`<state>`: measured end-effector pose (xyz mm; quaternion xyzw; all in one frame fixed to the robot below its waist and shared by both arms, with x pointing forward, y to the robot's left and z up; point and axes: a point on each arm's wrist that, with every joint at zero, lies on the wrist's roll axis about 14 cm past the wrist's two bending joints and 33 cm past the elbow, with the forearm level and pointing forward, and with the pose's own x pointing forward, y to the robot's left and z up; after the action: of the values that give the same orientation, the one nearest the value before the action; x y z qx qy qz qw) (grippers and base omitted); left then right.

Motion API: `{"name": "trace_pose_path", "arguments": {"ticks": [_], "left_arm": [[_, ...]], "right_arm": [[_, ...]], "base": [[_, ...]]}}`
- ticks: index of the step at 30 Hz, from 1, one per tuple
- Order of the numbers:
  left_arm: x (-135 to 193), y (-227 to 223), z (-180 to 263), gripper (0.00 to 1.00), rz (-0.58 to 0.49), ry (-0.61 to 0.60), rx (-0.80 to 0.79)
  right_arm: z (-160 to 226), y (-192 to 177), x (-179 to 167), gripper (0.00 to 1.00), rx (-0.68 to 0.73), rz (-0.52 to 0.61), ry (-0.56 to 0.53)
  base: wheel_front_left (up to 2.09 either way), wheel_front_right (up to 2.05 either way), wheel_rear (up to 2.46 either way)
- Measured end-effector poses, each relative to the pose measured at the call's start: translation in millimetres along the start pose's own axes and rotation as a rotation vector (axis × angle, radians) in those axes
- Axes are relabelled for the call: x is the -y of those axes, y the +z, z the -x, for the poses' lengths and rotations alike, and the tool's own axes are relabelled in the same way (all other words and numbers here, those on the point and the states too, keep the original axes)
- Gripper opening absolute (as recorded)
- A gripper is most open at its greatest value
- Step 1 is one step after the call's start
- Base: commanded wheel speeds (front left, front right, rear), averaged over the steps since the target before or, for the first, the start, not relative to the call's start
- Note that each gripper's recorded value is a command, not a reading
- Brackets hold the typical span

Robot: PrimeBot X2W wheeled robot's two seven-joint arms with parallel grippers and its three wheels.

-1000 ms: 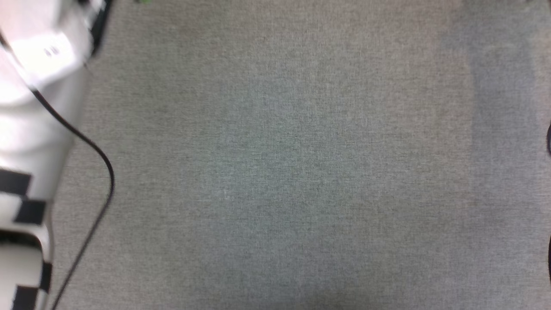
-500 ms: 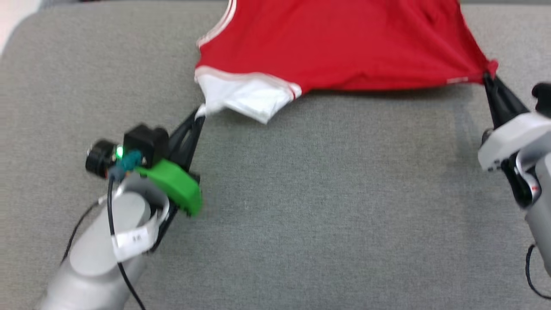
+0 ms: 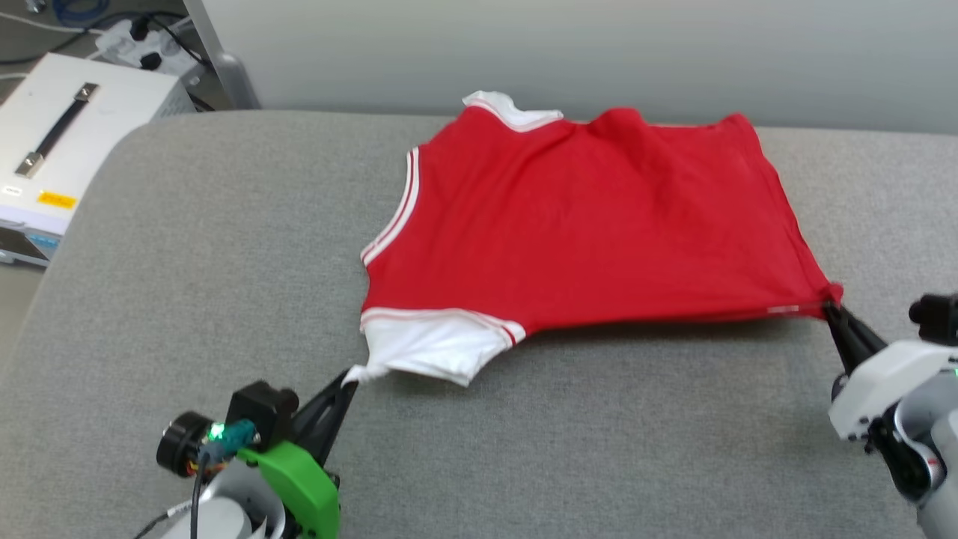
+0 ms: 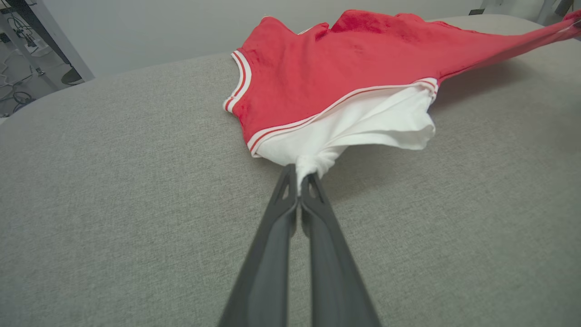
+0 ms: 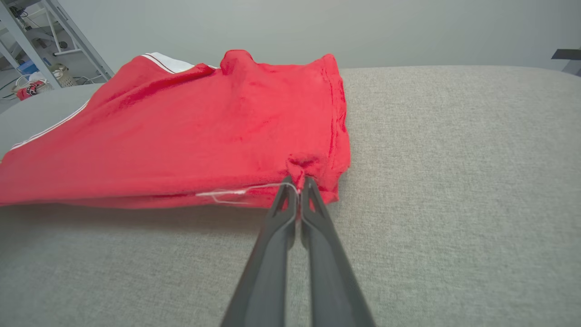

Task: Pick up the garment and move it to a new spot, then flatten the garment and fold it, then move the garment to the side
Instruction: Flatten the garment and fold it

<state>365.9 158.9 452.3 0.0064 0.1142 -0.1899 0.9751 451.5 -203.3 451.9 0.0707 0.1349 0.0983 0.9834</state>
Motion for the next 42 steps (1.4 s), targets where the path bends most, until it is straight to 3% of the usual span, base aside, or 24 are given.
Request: {"name": "trace_pose_path", "arguments": {"ticks": [18,23,27,42], "left_arm": [[69.5,-36.1,97.9,0.0,0.1,-0.17,-0.22],[82.2,-34.6,110.2,0.0,0.121,-0.206,-0.243],[83.6,-24.6,107.5,0.0,0.12,-0.213,-0.199],[43.1,55.2,40.4,0.0,0.02,-0.163,0.052]], "right_arm": [[94.8,-44.2,-5.1,0.0,-0.15,-0.013,0.029],[120.4,-62.6,-14.3,0.0,-0.229,-0.077,0.03],[131.0,-61.4,-20.7,0.0,-0.221,-0.153,0.018],[110.6,-18.0,-21.3,0.0,-0.154,-0.098,0.01]], "base": [[0.0,0.0,0.0],[0.0,0.0,0.0],[0.0,0.0,0.0],[0.0,0.0,0.0]]}}
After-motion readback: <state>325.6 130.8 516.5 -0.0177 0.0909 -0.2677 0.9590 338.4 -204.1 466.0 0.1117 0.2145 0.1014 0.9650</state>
